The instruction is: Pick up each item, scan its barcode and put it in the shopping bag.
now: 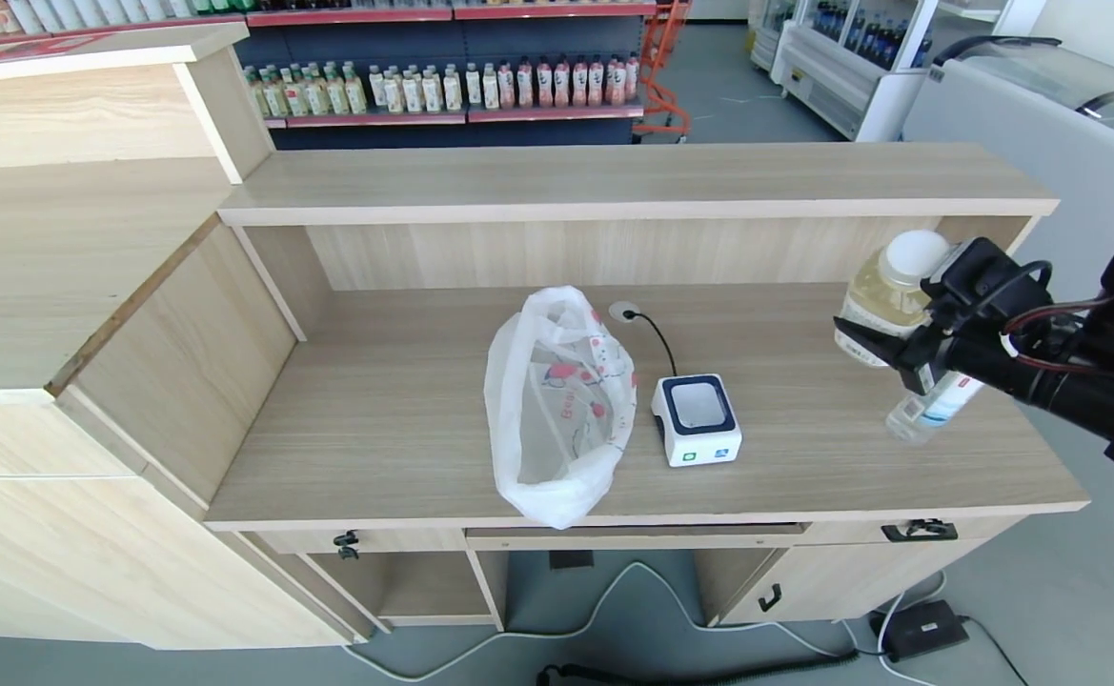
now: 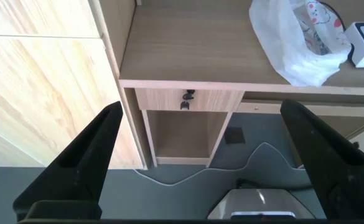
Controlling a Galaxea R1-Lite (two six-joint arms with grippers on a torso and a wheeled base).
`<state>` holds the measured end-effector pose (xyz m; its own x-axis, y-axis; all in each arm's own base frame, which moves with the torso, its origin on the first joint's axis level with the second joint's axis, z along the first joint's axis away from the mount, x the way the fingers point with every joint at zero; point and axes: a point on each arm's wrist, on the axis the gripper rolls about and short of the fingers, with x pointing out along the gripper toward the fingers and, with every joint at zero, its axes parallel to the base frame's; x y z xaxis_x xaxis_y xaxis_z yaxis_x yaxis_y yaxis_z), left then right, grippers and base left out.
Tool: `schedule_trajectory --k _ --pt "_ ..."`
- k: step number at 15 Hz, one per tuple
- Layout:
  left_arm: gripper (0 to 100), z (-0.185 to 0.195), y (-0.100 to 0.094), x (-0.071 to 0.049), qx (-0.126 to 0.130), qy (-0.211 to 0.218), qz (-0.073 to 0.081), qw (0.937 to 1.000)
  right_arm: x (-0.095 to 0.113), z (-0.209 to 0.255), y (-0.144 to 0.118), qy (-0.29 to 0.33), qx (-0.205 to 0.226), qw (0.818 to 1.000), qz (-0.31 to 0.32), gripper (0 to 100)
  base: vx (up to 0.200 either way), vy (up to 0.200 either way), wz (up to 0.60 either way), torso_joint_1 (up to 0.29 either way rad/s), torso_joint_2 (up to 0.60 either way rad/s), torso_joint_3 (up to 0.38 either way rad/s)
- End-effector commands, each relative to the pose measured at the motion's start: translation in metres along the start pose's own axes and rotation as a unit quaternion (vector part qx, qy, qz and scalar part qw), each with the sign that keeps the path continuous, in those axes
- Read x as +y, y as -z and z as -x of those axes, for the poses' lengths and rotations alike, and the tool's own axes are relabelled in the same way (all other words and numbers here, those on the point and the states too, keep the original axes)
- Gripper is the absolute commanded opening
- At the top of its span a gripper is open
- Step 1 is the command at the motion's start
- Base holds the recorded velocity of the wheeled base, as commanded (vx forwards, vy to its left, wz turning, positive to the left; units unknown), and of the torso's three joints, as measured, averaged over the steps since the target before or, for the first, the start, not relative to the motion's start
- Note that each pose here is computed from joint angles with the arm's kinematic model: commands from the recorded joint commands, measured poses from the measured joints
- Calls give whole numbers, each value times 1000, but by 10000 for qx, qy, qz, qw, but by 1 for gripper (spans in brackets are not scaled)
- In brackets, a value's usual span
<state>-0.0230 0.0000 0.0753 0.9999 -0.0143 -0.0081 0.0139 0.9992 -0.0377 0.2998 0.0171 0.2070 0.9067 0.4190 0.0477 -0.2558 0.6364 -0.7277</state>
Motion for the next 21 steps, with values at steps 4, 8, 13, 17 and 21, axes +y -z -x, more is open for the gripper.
schedule_trajectory --k 4,8,13,17,21 --pt "100 0 0 0 -10 -2 3 10000 22 -17 19 -155 -129 9996 176 0 0 0 0 0 0 0" --pt "100 0 0 0 -2 -2 3 10000 29 -22 27 -244 -246 9986 408 0 0 0 0 0 0 0" --pt "100 0 0 0 -2 -2 3 10000 40 -39 32 -359 -590 9945 790 0 0 0 0 0 0 0" --pt "100 0 0 0 -2 -2 3 10000 51 -50 36 -577 -774 9860 1356 0 0 0 0 0 0 0" --pt "100 0 0 0 -2 -2 3 10000 59 -64 48 -650 -1012 9799 1589 0 0 0 0 0 0 0"
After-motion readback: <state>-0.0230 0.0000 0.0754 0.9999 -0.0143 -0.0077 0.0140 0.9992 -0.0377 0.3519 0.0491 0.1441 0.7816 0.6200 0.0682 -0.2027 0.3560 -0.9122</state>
